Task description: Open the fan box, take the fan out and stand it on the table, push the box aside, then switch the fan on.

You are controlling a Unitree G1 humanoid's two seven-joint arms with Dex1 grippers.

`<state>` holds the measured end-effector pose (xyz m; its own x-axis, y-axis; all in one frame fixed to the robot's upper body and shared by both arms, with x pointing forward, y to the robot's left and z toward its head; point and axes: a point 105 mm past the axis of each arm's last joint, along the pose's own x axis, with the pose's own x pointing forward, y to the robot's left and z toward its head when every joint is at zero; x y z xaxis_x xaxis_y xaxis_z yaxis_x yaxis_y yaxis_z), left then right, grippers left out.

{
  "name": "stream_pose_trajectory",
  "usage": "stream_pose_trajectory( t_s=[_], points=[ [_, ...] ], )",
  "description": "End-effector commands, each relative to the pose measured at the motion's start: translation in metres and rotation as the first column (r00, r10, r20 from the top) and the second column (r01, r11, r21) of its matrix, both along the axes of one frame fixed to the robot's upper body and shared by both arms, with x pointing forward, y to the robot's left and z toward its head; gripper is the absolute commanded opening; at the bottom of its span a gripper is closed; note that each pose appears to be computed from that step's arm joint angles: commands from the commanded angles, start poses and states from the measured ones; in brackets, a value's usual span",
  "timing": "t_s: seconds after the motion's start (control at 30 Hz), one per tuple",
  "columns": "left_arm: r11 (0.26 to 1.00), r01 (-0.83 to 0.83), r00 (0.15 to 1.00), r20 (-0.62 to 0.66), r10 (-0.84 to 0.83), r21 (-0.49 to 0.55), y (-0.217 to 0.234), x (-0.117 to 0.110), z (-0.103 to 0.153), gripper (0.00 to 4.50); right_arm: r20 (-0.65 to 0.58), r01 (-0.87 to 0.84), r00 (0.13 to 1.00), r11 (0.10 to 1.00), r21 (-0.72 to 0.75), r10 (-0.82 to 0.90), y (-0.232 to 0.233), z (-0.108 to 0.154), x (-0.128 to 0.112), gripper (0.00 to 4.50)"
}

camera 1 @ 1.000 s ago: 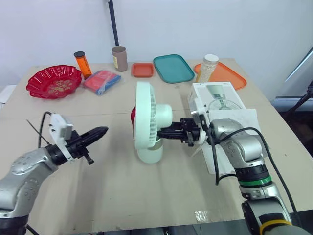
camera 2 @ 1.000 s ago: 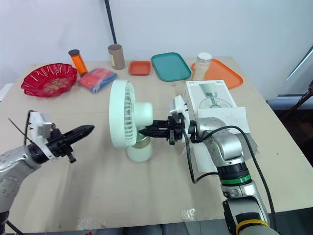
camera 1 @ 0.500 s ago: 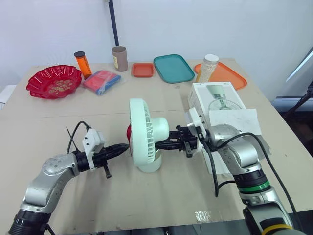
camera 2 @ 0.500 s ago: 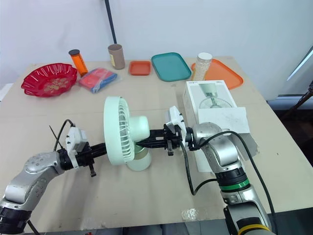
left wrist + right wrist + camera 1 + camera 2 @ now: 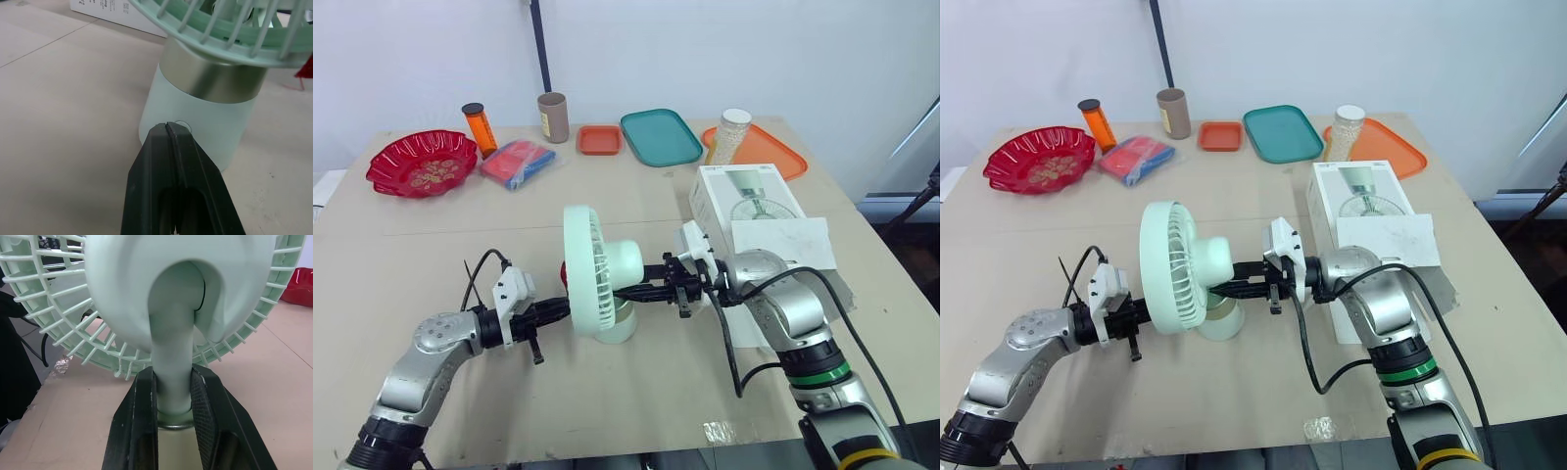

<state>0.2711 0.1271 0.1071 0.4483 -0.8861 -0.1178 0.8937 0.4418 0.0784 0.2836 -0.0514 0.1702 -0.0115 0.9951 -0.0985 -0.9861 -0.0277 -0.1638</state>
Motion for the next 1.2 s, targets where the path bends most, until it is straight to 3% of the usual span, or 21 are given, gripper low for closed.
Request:
stream_pose_trajectory(
  t_s=[0.03, 1.2],
  points=[
    [1.0, 0.027, 0.999, 0.034, -0.027, 0.003, -0.004, 0.0, 0.004, 0.05, 0.067, -0.024, 0.998, 0.999, 0.037, 0.021, 0.004, 0.014, -0.004, 0.38],
    [0.995, 0.1, 0.995, 0.027, -0.101, 0.016, -0.019, 0.001, 0.0, 0.05, 0.079, 0.0, 0.997, 0.999, 0.034, -0.002, 0.007, 0.015, -0.005, 0.38]
  ],
)
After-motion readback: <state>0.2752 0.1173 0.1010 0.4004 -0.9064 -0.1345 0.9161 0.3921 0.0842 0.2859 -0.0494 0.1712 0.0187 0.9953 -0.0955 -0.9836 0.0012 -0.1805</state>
